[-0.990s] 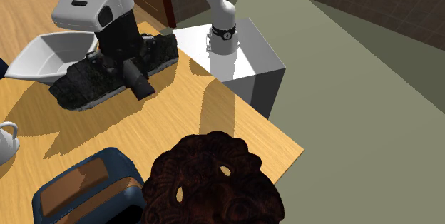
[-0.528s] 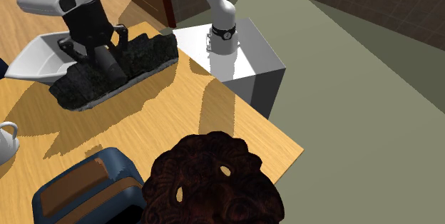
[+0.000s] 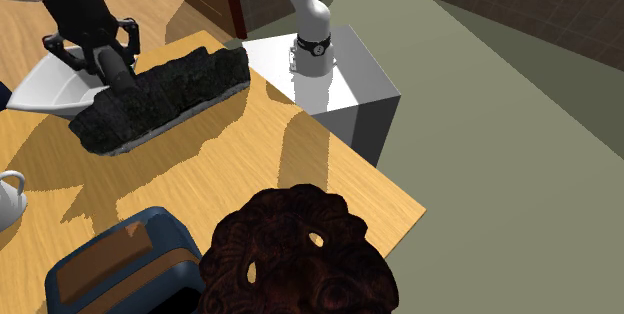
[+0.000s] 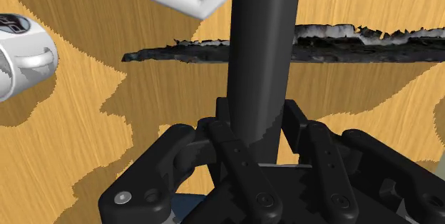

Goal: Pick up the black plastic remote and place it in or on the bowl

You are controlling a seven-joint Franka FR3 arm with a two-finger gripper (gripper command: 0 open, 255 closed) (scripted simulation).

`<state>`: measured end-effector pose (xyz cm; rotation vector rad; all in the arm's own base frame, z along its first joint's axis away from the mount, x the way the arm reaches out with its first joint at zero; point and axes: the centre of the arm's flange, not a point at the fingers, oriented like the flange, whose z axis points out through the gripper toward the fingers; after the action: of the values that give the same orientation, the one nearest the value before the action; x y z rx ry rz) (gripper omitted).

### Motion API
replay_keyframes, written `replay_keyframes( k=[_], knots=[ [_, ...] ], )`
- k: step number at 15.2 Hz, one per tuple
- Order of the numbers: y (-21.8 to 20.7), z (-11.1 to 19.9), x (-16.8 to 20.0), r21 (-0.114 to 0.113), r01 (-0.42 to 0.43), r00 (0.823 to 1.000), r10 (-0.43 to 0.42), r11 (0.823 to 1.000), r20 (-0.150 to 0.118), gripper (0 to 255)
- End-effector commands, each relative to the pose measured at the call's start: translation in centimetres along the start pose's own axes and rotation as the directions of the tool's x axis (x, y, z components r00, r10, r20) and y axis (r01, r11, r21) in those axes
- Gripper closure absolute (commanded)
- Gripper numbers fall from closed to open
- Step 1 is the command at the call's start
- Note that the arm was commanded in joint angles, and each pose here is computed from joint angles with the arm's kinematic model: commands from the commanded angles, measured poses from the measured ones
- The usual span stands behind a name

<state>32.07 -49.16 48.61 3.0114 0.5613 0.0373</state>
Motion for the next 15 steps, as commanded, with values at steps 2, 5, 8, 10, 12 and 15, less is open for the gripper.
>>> replay_keyframes(
  k=[2, 5, 8, 10, 12, 15],
  knots=[
    [1.6, 0.3, -3.8, 0.000, 0.001, 1.000, -0.001, 1.000, 0.000, 255],
    [3.1, 0.5, -7.4, 0.000, 0.001, 1.000, -0.001, 1.000, 0.000, 255],
    [4.6, 0.7, -11.1, 0.000, 0.001, 1.000, -0.001, 1.000, 0.000, 255],
    [5.6, 0.8, -13.5, 0.000, 0.001, 1.000, -0.001, 1.000, 0.000, 255],
    [6.6, 0.9, -15.9, 0.000, 0.001, 1.000, -0.001, 1.000, 0.000, 255],
    [7.6, 1.6, -18.3, 0.000, 0.001, 1.000, -0.001, 1.000, 0.000, 255]
  ],
)
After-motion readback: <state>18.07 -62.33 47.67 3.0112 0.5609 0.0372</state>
